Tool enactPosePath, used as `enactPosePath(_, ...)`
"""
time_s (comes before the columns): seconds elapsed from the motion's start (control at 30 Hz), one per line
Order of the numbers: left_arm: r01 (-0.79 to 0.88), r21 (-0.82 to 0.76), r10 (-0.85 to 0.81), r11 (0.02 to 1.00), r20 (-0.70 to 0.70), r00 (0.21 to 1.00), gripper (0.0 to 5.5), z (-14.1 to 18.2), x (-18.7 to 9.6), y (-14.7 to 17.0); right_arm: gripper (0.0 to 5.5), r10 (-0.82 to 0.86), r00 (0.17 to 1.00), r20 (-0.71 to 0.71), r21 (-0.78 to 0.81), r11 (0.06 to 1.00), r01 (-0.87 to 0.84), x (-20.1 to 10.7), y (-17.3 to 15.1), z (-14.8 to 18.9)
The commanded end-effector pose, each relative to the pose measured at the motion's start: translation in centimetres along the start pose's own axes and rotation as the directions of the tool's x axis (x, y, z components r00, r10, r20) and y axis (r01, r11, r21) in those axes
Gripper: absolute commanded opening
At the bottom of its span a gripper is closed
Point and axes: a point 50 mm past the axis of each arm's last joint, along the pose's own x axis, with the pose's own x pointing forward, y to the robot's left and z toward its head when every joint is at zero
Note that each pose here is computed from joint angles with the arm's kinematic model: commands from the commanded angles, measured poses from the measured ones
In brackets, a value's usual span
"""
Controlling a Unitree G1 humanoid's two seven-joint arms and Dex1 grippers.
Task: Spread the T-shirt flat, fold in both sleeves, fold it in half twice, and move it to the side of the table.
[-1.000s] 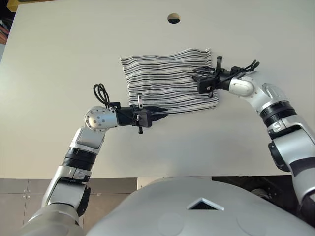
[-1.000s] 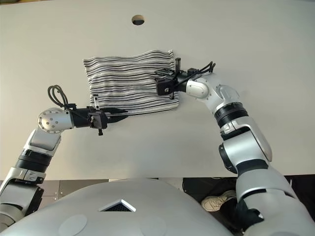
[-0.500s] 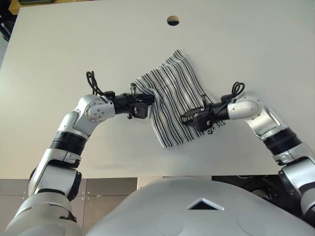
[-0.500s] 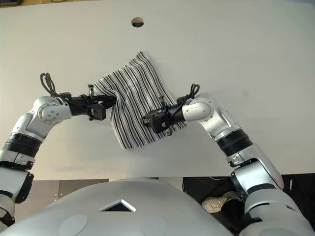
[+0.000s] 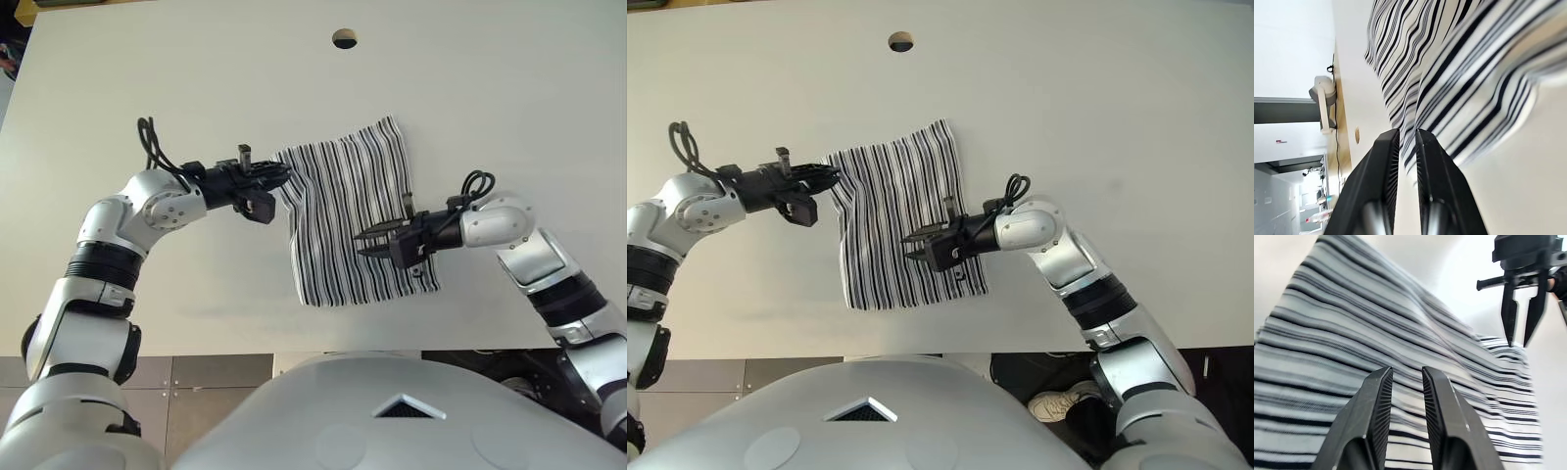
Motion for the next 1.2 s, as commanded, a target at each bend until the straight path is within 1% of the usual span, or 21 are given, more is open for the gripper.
enactPosePath(0.03, -0.034, -0.009, 0.034, 0.999, -0.031, 0.999, 0.6, -1.0, -2.1, 0.6, 1.1, -0.145, 0.985, 0.093, 0.126, 0.983, 0.133, -3.3, -2.0, 1.1)
enactPosePath(0.1, -0.041, -0.042, 0.041, 0.998, 0.006, 0.999, 0.6, -0.5, -2.9, 0.2, 1.1, -0.218, 0.973, 0.068, 0.169, 0.964, 0.204, -5.2, -2.5, 0.4)
enactPosePath(0.2, 0.006, -0.129, 0.006, 0.992, 0.091, 0.996, 0.6, 1.0, -4.5, -1.1, 1.1, -0.256, 0.965, -0.055, 0.192, 0.946, 0.262, -8.2, -1.8, -1.5)
enactPosePath(0.27, 0.079, -0.183, -0.057, 0.98, 0.119, 0.991, 0.87, 1.8, -5.4, -2.2, 1.39, -0.252, 0.96, -0.122, 0.212, 0.938, 0.274, -9.9, -1.0, -2.4)
enactPosePath(0.33, 0.149, -0.225, -0.119, 0.963, 0.14, 0.983, 1.23, 2.3, -6.0, -3.1, 1.78, -0.226, 0.955, -0.191, 0.186, 0.947, 0.261, -10.9, -0.2, -3.2)
enactPosePath(0.43, 0.223, -0.274, -0.179, 0.936, 0.177, 0.968, 1.75, 3.3, -6.1, -4.5, 2.36, -0.133, 0.945, -0.297, 0.151, 0.971, 0.184, -11.7, 1.4, -4.3)
enactPosePath(0.5, 0.257, -0.29, -0.202, 0.922, 0.205, 0.958, 1.97, 3.9, -5.8, -5.3, 2.62, -0.056, 0.933, -0.356, 0.139, 0.984, 0.113, -11.8, 2.6, -5.0)
enactPosePath(0.57, 0.262, -0.299, -0.194, 0.918, 0.237, 0.952, 2.24, 4.6, -5.2, -5.7, 2.9, 0.024, 0.912, -0.41, 0.112, 0.993, 0.024, -11.4, 4.0, -5.6)
enactPosePath(0.6, 0.254, -0.303, -0.182, 0.919, 0.246, 0.952, 2.45, 5.0, -4.9, -5.9, 3.13, 0.057, 0.9, -0.433, 0.085, 0.996, -0.022, -11.2, 4.5, -5.8)
enactPosePath(0.63, 0.248, -0.306, -0.173, 0.919, 0.251, 0.952, 2.49, 5.3, -4.7, -6.0, 3.2, 0.078, 0.891, -0.448, 0.065, 0.996, -0.055, -11.1, 4.7, -6.0)
enactPosePath(0.67, 0.256, -0.307, -0.183, 0.917, 0.248, 0.951, 2.56, 5.5, -4.4, -6.6, 3.27, 0.11, 0.863, -0.492, 0.019, 0.993, -0.116, -11.0, 5.3, -6.4)
enactPosePath(0.73, 0.277, -0.3, -0.203, 0.913, 0.255, 0.945, 2.56, 6.0, -3.8, -8.0, 3.27, 0.154, 0.826, -0.542, -0.058, 0.974, -0.22, -10.6, 6.7, -7.1)
enactPosePath(0.8, 0.274, -0.278, -0.198, 0.921, 0.272, 0.942, 2.56, 6.6, -3.6, -8.4, 3.27, 0.167, 0.827, -0.537, -0.096, 0.962, -0.257, -10.1, 7.4, -7.3)
enactPosePath(0.93, 0.233, -0.251, -0.146, 0.94, 0.321, 0.936, 2.56, 7.8, -3.1, -7.9, 3.27, 0.169, 0.854, -0.492, -0.151, 0.949, -0.275, -9.1, 8.2, -6.8)
enactPosePath(1.2, 0.206, -0.264, -0.098, 0.942, 0.371, 0.924, 2.56, 9.0, -2.8, -7.2, 3.27, 0.197, 0.882, -0.428, -0.181, 0.937, -0.298, -7.5, 8.9, -5.8)
